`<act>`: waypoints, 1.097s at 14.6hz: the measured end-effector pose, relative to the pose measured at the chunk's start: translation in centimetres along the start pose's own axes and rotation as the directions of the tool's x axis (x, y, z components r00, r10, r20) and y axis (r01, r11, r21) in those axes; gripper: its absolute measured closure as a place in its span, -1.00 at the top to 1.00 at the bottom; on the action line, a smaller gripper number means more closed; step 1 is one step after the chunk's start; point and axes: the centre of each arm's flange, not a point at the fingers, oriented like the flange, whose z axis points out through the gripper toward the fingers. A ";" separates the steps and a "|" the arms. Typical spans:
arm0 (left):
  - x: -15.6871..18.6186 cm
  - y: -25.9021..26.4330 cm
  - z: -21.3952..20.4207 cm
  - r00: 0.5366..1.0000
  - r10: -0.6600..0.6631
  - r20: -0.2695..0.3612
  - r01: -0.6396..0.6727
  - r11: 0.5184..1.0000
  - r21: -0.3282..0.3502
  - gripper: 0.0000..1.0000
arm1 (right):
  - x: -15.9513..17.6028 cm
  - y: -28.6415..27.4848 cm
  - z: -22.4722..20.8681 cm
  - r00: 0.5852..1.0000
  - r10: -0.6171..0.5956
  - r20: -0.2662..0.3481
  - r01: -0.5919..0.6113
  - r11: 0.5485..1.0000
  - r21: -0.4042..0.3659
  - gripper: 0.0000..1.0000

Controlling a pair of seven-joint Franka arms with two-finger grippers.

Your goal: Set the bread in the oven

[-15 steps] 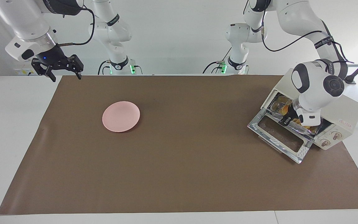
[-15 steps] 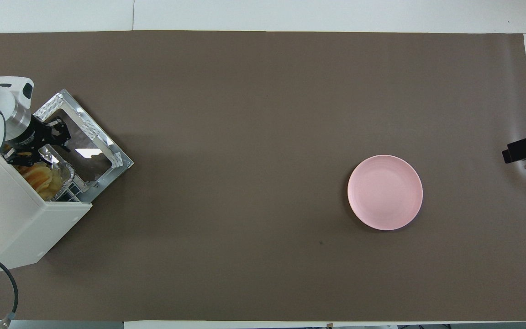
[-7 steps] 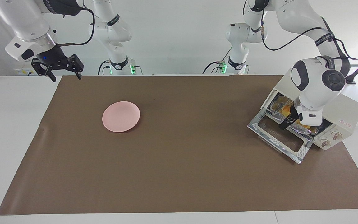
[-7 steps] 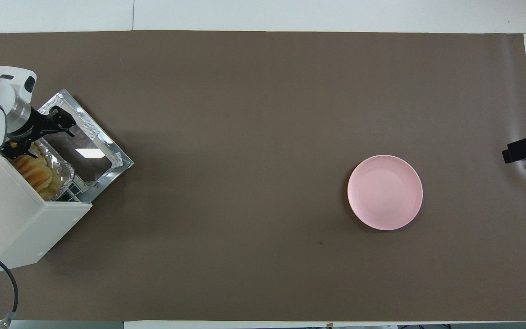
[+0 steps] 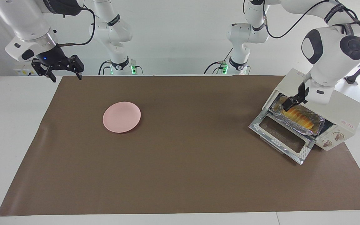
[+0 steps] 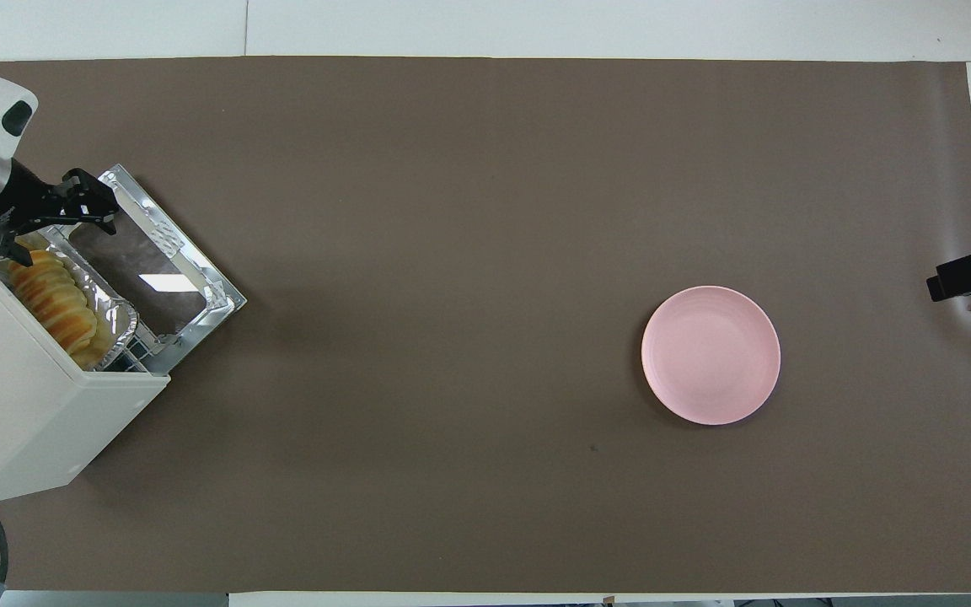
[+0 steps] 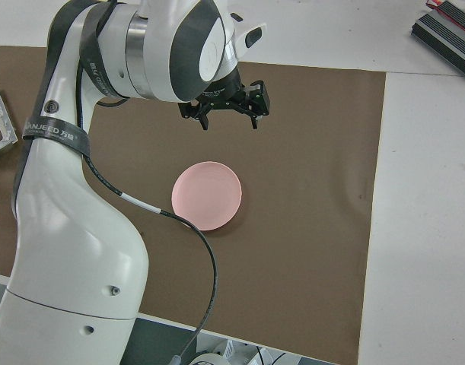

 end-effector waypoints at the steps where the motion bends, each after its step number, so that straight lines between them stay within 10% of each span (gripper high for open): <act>1: -1.0 -0.4 -1.1 1.000 0.014 0.003 -0.014 1.000 -0.004 1.00 | 0.0 0.0 0.0 1.000 0.000 0.000 0.000 1.000 0.000 1.00; 16: -6.2 3.5 -4.3 0.981 0.186 0.057 -0.181 0.980 -0.078 1.00 | 0.0 0.0 0.0 1.000 0.000 0.000 0.000 1.000 0.000 1.00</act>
